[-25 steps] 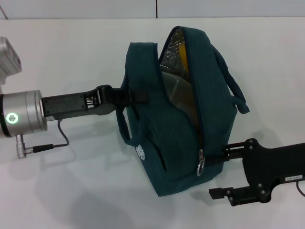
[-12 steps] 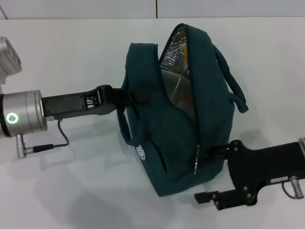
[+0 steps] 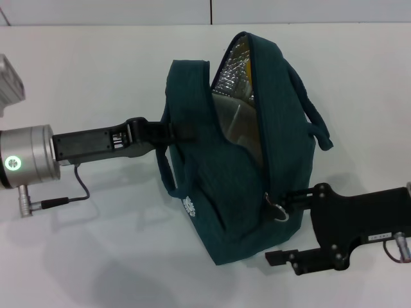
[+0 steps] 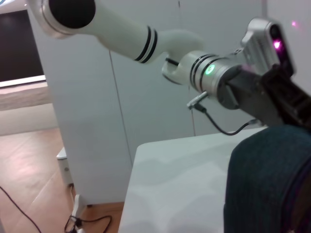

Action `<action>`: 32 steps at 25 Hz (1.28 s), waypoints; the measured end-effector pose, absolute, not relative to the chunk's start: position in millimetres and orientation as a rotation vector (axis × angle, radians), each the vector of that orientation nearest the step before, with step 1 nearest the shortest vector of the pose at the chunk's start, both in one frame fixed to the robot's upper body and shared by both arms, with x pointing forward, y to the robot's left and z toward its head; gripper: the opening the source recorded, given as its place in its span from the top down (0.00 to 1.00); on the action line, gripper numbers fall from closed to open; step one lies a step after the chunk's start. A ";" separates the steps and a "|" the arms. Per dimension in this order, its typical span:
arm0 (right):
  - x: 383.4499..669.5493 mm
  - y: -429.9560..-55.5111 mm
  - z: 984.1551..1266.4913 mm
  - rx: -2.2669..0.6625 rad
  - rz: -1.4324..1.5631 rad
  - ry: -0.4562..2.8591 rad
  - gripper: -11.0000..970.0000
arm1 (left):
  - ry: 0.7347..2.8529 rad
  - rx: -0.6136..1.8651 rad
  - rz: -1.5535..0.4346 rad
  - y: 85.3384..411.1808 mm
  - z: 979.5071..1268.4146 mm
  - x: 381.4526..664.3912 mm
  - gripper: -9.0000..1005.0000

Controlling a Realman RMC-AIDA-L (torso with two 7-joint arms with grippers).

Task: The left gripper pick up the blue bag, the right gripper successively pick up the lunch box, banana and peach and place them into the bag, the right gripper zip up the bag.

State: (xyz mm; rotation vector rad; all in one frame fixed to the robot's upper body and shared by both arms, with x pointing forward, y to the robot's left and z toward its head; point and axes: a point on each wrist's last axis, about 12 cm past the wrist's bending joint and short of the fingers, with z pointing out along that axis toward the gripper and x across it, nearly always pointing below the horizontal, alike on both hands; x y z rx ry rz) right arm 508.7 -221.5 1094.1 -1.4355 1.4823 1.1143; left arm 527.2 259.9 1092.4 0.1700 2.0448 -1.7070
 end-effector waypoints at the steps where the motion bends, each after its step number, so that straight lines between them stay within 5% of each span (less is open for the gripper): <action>1: 508.5 -223.6 1094.5 -1.428 1.114 1.485 0.33 | 2.045 0.168 -1.707 260.4 1092.2 526.8 0.95; 29: 507.8 -242.0 1098.3 -1.338 1.084 1.500 0.35 | 2.040 0.171 -1.706 259.8 1093.5 528.4 0.95; 32: 504.9 -244.2 1100.7 -1.357 1.108 1.479 0.42 | 2.040 0.166 -1.706 260.5 1093.0 527.7 0.95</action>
